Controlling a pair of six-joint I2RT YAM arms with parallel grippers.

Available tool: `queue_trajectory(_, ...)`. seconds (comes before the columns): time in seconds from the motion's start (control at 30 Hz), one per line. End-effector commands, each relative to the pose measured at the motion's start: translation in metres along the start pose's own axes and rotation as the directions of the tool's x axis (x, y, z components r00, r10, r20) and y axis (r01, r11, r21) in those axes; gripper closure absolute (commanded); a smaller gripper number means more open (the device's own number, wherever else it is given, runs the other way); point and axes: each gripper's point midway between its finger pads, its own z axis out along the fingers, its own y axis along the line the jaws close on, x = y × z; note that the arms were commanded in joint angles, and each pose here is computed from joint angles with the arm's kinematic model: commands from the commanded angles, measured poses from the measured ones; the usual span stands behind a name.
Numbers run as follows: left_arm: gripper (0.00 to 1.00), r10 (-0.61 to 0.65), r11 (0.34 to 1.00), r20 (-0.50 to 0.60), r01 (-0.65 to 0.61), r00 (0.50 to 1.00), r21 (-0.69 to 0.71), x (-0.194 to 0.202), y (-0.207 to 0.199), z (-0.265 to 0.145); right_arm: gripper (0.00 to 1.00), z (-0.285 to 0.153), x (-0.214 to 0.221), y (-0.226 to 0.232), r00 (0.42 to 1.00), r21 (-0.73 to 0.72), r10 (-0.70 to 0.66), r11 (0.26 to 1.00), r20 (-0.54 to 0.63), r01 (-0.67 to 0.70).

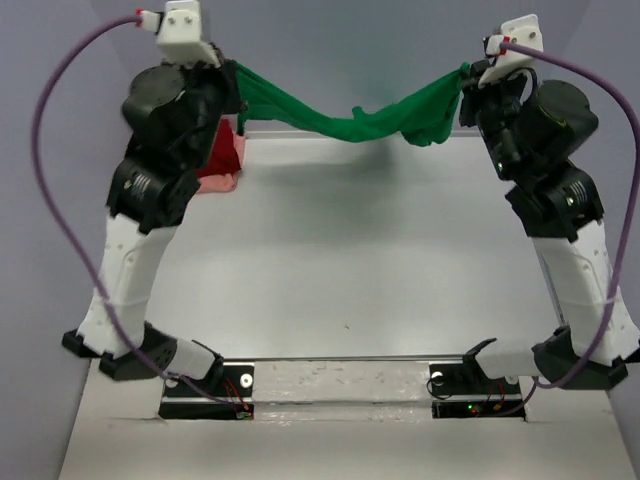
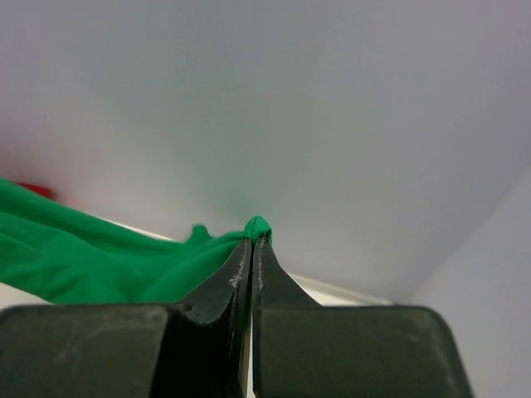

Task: Fold and stack the t-shirts
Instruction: Flatten out the tshirt

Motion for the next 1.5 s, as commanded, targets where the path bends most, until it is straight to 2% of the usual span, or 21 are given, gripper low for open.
queue_trajectory(0.0,1.0,-0.089,0.995,0.128,0.094,0.988,-0.03,-0.051,0.022,-0.078,1.0,-0.059,-0.037,-0.023,0.997,0.08,0.018,0.996,0.075,-0.024)
queue_trajectory(0.1,1.0,-0.154,0.988,0.16,0.157,0.975,-0.005,-0.064,0.038,-0.128,1.0,-0.096,-0.045,-0.039,0.995,0.08,0.049,0.995,0.086,-0.056)
queue_trajectory(0.2,1.0,-0.177,0.983,0.162,0.182,0.971,-0.019,-0.063,0.051,-0.151,1.0,-0.12,-0.054,-0.057,0.992,0.093,0.083,0.991,0.094,-0.092)
queue_trajectory(0.3,1.0,-0.175,0.983,0.141,0.181,0.974,-0.027,-0.057,0.056,-0.159,1.0,-0.133,-0.055,-0.065,0.989,0.094,0.102,0.989,0.104,-0.112)
queue_trajectory(0.47,1.0,-0.177,0.982,0.123,0.183,0.976,-0.04,-0.05,0.058,-0.16,1.0,-0.126,-0.045,-0.063,0.993,0.121,0.083,0.988,0.081,-0.093)
queue_trajectory(0.6,1.0,-0.13,0.987,0.076,0.137,0.989,-0.085,-0.026,0.05,-0.128,1.0,-0.095,-0.032,-0.039,0.999,0.12,0.036,0.992,0.036,-0.04)
queue_trajectory(0.73,1.0,-0.072,0.989,-0.05,0.065,0.996,-0.13,0.033,0.032,-0.075,1.0,-0.049,0.013,0.003,0.996,0.104,0.005,0.995,-0.087,0.005)
queue_trajectory(0.77,1.0,-0.053,0.989,-0.1,0.038,0.994,-0.146,0.061,0.03,-0.063,1.0,-0.037,0.028,0.018,0.993,0.083,-0.013,0.996,-0.116,0.022)
queue_trajectory(0.8,1.0,-0.058,0.988,-0.096,0.043,0.994,-0.149,0.068,0.027,-0.053,1.0,-0.028,0.038,0.028,0.993,0.077,-0.014,0.997,-0.121,0.024)
queue_trajectory(0.9,1.0,-0.074,0.985,-0.191,0.043,0.979,-0.165,0.123,0.022,-0.018,1.0,0.003,0.088,0.053,0.976,0.044,-0.02,0.999,-0.215,0.031)
queue_trajectory(1.03,1.0,-0.056,0.967,-0.343,-0.034,0.938,-0.251,0.215,0.042,0.026,1.0,0.039,0.146,0.057,0.947,0.04,0.018,0.999,-0.319,-0.006)
queue_trajectory(1.07,1.0,-0.069,0.954,-0.359,-0.043,0.931,-0.295,0.23,0.056,0.033,1.0,0.045,0.156,0.057,0.94,0.049,0.019,0.999,-0.34,-0.002)
queue_trajectory(1.2,1.0,-0.078,0.947,-0.403,-0.058,0.912,-0.315,0.284,0.075,0.053,1.0,0.072,0.21,0.05,0.902,0.064,0.004,0.998,-0.431,0.026)
queue_trajectory(1.33,1.0,-0.088,0.923,-0.437,-0.092,0.895,-0.374,0.306,0.096,0.07,1.0,0.085,0.23,0.05,0.887,0.056,0.0,0.998,-0.462,0.03)
queue_trajectory(1.47,1.0,-0.088,0.92,-0.425,-0.09,0.901,-0.38,0.307,0.096,0.085,1.0,0.097,0.246,0.046,0.875,0.044,-0.008,0.998,-0.484,0.033)
